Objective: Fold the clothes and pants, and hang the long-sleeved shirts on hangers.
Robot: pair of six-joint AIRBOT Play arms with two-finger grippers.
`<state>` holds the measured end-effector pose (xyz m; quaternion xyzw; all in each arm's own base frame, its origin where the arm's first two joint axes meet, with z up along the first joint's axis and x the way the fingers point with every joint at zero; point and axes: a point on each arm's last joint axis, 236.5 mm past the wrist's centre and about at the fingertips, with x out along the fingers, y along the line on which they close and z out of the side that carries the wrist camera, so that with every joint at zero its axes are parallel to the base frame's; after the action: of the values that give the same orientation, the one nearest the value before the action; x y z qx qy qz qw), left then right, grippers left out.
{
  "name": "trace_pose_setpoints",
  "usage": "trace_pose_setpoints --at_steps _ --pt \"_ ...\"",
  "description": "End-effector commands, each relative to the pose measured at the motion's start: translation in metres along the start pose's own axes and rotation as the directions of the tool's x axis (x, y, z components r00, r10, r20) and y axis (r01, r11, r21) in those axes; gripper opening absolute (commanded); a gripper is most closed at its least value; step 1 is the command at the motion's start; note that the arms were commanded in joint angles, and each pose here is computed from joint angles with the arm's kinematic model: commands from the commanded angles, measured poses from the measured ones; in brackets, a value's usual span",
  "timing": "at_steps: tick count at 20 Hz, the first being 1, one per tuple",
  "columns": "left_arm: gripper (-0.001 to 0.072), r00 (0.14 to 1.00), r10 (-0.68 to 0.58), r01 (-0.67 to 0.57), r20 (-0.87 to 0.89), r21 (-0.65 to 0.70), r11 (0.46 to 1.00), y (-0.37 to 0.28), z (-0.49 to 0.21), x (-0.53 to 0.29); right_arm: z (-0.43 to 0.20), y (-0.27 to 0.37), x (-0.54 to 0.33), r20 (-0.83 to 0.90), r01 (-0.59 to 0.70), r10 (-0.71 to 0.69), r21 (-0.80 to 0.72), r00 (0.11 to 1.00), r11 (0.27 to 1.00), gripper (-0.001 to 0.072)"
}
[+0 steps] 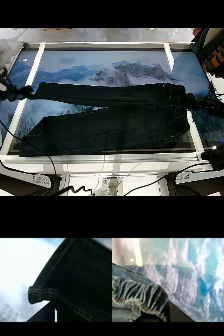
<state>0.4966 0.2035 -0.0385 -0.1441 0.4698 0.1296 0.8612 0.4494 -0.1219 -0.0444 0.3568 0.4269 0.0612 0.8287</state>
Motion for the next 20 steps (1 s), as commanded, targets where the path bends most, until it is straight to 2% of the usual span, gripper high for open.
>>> trace_pose_setpoints --at_steps 1,6,10,11,12,13,14,19,20 --pt "0.0018 0.995 0.013 -0.014 -0.095 -0.002 1.0 0.009 -0.038 0.024 0.015 -0.012 0.003 0.061 0.072 -0.073 0.013 0.995 0.997 0.002" --pt "0.0018 0.991 0.013 -0.013 -0.133 -0.003 1.0 0.011 -0.048 0.026 0.012 -0.045 -0.001 0.05 0.207 -0.21 0.066 0.976 0.976 0.0021" --pt "0.0023 0.982 -0.002 0.003 -0.189 0.006 1.0 0.002 -0.062 0.028 0.012 -0.047 -0.001 0.049 0.218 -0.222 0.07 0.974 0.973 0.0021" --pt "0.0095 0.982 -0.004 0.007 -0.189 0.014 1.0 -0.002 -0.062 0.029 0.011 -0.047 -0.001 0.046 0.216 -0.22 0.07 0.974 0.974 0.0068" --pt "0.0347 0.982 -0.007 0.011 -0.188 0.02 1.0 -0.006 -0.061 0.028 0.011 -0.046 -0.002 0.043 0.214 -0.218 0.069 0.975 0.974 0.0246" --pt "0.0601 0.982 -0.01 0.015 -0.187 0.026 1.0 -0.01 -0.061 0.027 0.01 -0.044 -0.002 0.039 0.21 -0.213 0.066 0.976 0.975 0.0458" --pt "0.0695 0.982 -0.013 0.019 -0.19 0.031 0.999 -0.013 -0.06 0.024 0.009 -0.04 -0.003 0.025 0.199 -0.201 0.063 0.979 0.978 0.0493" --pt "0.0691 0.993 0.009 0.0 -0.121 0.076 0.997 -0.015 -0.033 -0.036 0.013 -0.014 -0.041 -0.036 0.142 -0.139 0.075 0.99 0.987 0.0487" --pt "0.0691 0.992 0.042 -0.027 -0.117 0.123 0.992 -0.01 -0.031 -0.054 0.012 -0.008 -0.055 -0.039 0.145 -0.143 0.062 0.989 0.987 0.0457"
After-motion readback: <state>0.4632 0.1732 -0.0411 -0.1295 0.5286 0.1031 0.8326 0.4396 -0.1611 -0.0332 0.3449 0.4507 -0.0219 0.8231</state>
